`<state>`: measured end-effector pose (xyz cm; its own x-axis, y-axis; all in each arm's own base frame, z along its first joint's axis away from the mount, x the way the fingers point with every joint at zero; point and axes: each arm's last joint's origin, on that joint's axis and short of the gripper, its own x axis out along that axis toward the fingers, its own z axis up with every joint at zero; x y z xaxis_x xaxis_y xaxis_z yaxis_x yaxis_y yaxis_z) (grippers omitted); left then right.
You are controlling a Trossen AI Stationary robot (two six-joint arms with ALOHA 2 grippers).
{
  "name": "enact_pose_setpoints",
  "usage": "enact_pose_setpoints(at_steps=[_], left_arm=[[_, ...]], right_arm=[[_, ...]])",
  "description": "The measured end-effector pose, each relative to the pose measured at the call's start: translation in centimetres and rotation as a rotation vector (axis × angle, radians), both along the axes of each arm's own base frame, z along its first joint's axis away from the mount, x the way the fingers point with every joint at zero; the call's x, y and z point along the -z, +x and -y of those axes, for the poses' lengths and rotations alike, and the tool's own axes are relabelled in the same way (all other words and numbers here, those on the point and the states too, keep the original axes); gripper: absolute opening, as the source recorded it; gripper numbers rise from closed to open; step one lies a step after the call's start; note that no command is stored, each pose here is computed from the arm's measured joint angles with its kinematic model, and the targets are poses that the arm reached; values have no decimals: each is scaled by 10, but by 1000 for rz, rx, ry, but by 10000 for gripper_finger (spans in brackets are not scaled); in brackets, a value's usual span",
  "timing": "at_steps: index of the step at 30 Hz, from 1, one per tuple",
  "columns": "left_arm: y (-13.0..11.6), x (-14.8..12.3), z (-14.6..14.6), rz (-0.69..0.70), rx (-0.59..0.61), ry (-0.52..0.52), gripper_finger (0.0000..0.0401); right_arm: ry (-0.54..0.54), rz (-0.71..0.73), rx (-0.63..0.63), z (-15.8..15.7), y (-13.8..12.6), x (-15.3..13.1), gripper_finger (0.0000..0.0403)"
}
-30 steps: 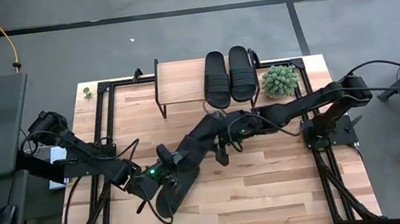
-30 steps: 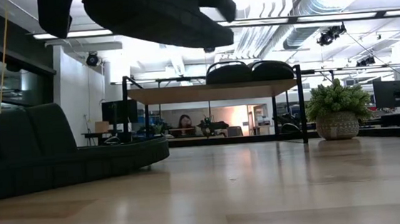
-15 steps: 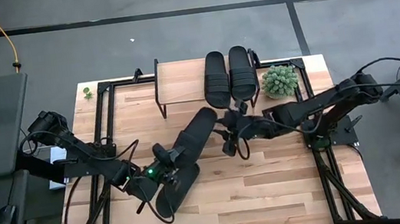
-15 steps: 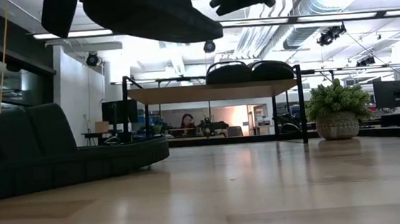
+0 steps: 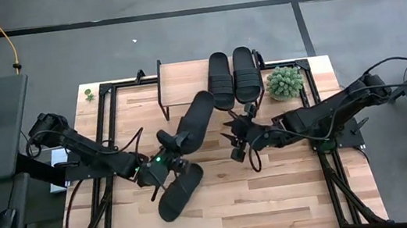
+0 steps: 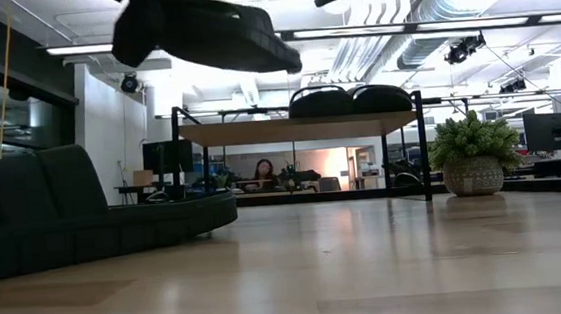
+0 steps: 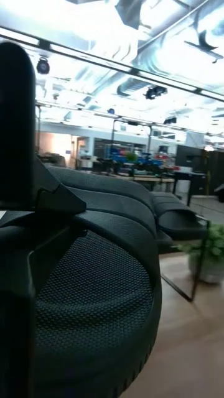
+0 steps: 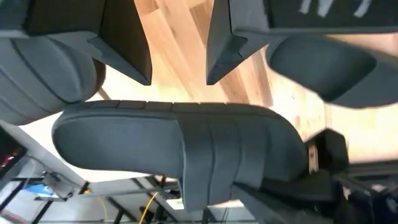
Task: Pick and place slides into the shelf
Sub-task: Put the black slipper on the shelf
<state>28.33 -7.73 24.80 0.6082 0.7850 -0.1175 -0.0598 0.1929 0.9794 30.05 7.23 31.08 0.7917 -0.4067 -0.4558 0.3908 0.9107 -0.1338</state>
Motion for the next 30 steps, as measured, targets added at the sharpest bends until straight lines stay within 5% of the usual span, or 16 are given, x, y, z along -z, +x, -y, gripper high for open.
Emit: enact_pose_setpoints(at_steps=[30], left_arm=[[14,1,-93,-92,-153,0,10]], right_arm=[[-13,0,-1,-10,-13,-6,142]])
